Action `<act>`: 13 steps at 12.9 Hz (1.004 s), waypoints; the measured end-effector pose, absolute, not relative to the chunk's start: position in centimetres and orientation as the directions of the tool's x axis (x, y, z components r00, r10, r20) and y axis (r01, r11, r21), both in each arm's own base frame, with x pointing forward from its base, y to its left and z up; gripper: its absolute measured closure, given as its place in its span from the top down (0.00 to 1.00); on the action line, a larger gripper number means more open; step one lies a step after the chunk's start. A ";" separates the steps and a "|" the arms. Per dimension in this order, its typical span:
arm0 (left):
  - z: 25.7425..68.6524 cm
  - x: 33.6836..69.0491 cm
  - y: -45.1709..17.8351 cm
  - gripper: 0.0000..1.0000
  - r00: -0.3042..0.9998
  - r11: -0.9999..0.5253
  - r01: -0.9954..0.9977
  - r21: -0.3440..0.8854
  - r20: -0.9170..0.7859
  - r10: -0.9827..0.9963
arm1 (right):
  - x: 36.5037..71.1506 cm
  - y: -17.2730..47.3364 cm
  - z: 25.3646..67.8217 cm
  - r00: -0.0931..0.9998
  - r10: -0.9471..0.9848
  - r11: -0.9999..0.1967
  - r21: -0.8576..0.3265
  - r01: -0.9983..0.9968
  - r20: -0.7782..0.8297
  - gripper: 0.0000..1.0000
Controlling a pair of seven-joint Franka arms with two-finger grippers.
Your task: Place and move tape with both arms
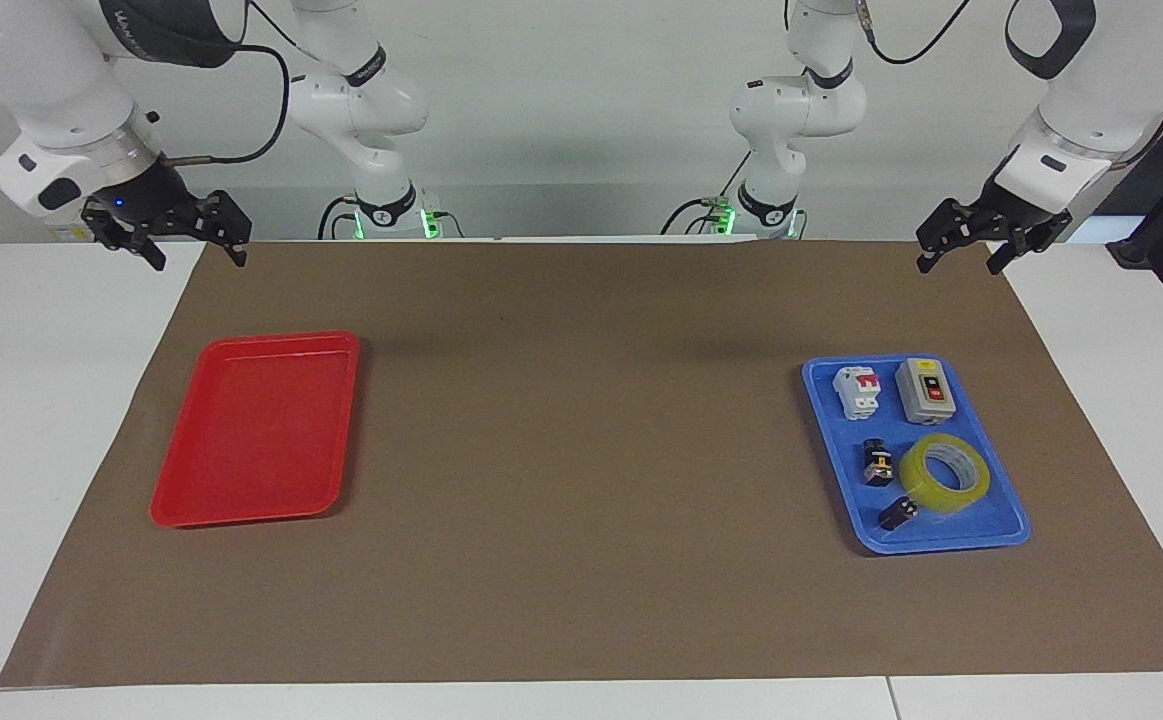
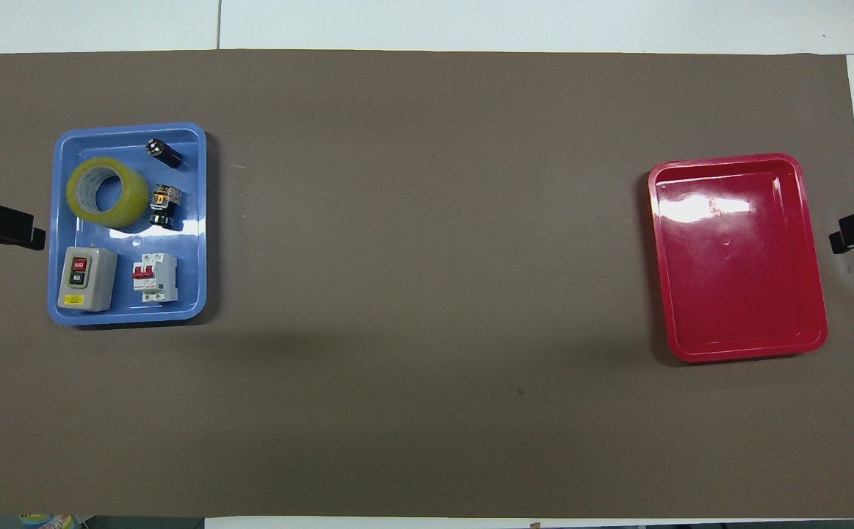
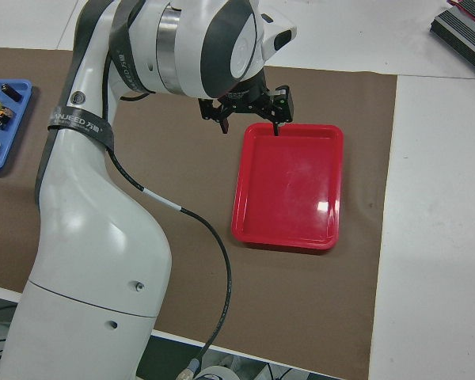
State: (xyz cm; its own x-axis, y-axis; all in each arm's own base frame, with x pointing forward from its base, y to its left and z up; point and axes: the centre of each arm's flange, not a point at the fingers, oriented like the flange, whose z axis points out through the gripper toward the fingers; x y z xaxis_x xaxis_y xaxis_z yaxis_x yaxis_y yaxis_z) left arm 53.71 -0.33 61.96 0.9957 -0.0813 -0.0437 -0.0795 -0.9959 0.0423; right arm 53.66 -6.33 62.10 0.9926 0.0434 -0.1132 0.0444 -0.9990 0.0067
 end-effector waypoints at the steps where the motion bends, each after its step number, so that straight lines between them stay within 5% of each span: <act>1: 62.0 53.7 -0.3 1.00 0.996 -0.996 -0.080 0.042 -0.044 -0.081 | 53.7 -6.3 62.1 0.993 0.043 -0.999 0.007 0.044 -0.113 1.00; 13: 61.0 53.6 -0.1 1.00 0.997 -0.996 -0.076 0.040 -0.002 -0.076 | 53.7 -6.3 62.1 0.993 0.043 -0.999 0.007 0.044 -0.113 1.00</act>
